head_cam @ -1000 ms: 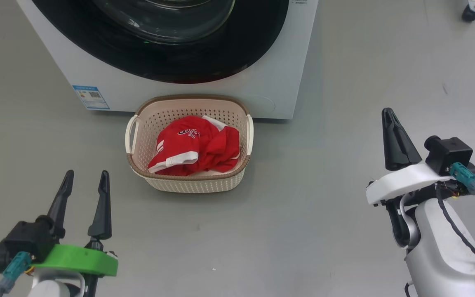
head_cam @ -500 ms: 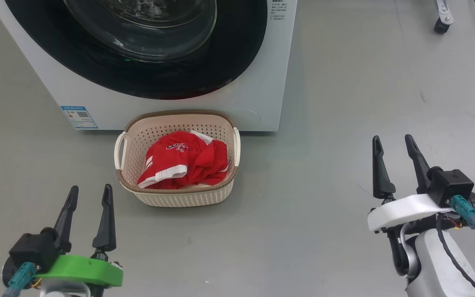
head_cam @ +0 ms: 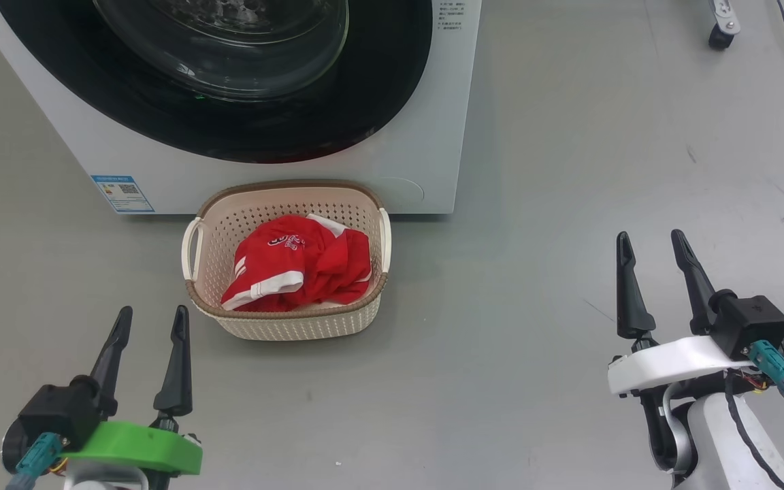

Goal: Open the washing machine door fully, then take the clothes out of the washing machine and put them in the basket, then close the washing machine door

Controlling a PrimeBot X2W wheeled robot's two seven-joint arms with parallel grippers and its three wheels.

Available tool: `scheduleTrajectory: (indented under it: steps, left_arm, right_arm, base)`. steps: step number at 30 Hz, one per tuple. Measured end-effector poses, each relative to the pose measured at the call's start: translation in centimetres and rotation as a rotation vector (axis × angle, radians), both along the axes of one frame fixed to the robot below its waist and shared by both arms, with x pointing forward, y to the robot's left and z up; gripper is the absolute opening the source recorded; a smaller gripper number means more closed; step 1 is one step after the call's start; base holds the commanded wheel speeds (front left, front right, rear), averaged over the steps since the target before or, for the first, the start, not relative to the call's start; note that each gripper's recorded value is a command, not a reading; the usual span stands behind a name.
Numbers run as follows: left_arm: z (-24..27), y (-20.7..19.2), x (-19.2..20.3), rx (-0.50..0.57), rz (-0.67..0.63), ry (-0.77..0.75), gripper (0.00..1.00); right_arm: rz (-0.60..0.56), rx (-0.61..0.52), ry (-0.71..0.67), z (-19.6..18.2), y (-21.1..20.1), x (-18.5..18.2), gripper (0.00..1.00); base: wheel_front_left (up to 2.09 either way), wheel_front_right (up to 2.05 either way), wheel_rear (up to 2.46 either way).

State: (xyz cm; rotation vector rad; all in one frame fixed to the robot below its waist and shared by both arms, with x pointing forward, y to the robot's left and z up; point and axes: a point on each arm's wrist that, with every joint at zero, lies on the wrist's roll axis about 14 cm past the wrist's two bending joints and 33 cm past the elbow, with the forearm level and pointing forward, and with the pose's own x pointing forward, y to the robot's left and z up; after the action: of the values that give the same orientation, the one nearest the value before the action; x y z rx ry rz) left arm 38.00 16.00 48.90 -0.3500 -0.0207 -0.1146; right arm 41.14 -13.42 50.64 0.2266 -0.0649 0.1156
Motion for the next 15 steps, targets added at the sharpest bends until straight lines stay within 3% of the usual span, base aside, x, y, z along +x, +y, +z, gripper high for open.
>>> scheduleTrajectory:
  steps: [15]
  left_arm:
    - [-0.43, -0.27, 0.29, 0.02, -0.013, 0.01, 1.0]
  right_arm:
    - [-0.017, 0.006, -0.008, 0.16, -0.49, -0.33, 1.0]
  base:
    - [0.0, 0.0, 0.0]
